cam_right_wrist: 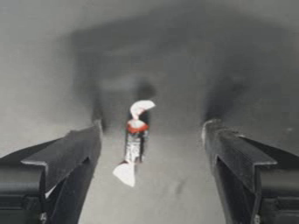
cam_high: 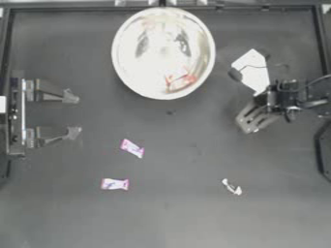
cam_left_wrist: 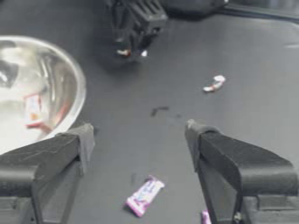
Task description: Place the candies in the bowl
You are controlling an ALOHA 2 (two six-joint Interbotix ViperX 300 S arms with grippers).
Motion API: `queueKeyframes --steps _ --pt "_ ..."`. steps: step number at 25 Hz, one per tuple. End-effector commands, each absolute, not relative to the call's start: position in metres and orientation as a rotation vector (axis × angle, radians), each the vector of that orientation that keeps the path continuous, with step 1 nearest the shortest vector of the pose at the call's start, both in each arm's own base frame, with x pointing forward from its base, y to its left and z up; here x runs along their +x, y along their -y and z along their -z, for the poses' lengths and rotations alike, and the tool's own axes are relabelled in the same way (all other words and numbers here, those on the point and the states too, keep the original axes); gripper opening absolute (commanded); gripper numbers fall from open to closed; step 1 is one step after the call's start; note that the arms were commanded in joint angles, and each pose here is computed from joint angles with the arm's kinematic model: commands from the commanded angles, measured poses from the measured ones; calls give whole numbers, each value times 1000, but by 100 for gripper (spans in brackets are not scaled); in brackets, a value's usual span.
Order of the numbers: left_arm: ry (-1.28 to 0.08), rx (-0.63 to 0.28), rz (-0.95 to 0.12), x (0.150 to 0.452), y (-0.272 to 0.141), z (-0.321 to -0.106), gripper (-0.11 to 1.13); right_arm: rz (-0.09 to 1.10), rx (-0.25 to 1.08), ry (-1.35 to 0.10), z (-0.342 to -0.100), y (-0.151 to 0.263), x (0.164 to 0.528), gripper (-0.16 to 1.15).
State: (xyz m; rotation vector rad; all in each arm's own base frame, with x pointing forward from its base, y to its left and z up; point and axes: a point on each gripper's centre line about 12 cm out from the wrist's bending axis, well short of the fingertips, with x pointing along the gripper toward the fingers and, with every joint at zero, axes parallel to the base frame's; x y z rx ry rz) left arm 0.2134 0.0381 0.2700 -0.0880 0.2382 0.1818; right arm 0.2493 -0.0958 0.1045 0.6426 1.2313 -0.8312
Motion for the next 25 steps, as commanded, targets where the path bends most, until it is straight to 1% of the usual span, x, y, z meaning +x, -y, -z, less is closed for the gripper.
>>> queueKeyframes --steps 1,11,14,16,21,25 --pt "-221 -88 -185 214 -39 -275 96 827 640 -1194 -109 98 254 98" --pt "-220 -89 -185 215 -39 -276 96 838 649 -1207 -104 96 251 97" --pt "-217 -89 -184 215 -39 -276 96 833 649 -1210 -103 94 251 94" --pt "-217 -88 -185 215 -39 -276 96 833 647 -1216 -102 93 251 87" --pt "-215 -89 -185 215 -39 -277 96 824 637 -1228 -100 89 253 63" --pt "-215 -87 -185 215 -39 -277 96 825 636 -1238 -99 87 251 54"
